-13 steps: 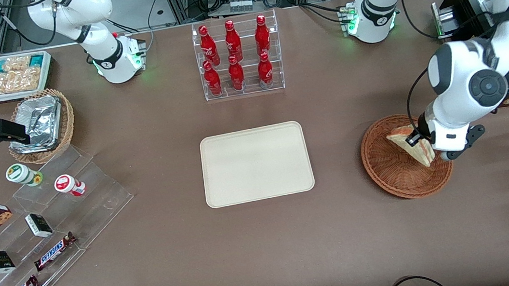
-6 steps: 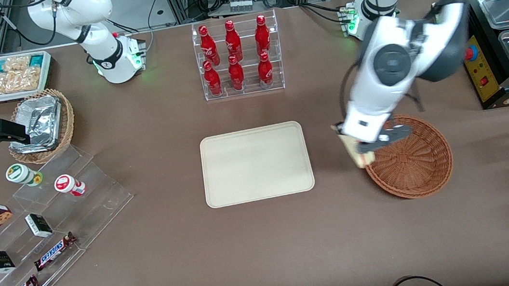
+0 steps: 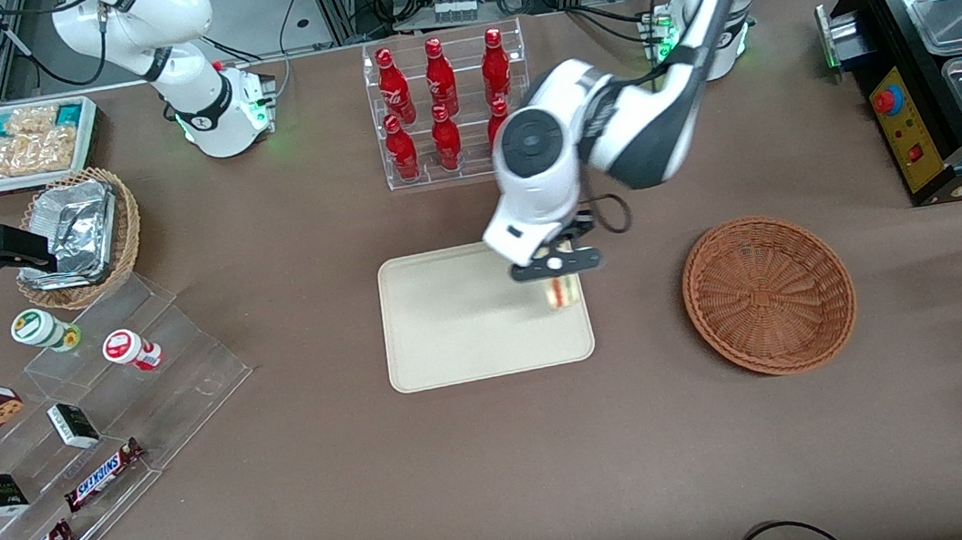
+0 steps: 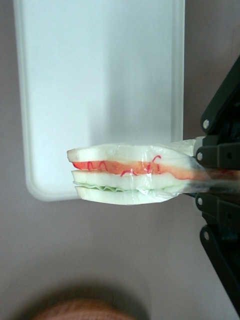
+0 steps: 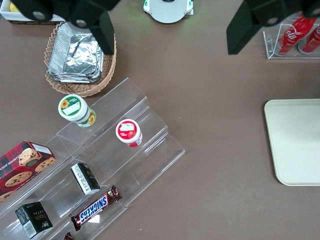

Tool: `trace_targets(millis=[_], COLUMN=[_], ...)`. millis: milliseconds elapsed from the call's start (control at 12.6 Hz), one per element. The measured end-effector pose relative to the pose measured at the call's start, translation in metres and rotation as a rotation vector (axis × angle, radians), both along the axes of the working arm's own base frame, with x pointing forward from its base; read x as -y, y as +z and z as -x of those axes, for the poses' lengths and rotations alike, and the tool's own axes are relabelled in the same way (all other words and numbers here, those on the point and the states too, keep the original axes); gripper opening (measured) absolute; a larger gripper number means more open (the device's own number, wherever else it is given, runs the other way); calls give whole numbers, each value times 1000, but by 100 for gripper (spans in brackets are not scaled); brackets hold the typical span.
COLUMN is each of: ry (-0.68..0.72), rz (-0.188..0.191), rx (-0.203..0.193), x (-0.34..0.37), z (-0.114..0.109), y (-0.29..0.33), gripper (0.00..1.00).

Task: Place sandwich from basket to tray
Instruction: 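Lift the sandwich and carry it with the left gripper over the cream tray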

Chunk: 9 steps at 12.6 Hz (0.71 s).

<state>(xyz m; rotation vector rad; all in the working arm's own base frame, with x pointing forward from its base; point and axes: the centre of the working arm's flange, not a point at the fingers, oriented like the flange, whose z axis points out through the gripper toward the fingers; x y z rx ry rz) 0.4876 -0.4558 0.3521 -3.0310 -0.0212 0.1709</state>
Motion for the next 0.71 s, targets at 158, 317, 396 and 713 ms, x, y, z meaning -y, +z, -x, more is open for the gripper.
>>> trace_targets(millis=[158,317,396,713], ry=[-24,-46,-50,-54], rz=[-1,9,22,62], rx=[-2,7,20,59], x=[32,58,67,80], z=[3,6,7,5], y=[-26,-43,-48,-72], gripper=[15,15,15,15])
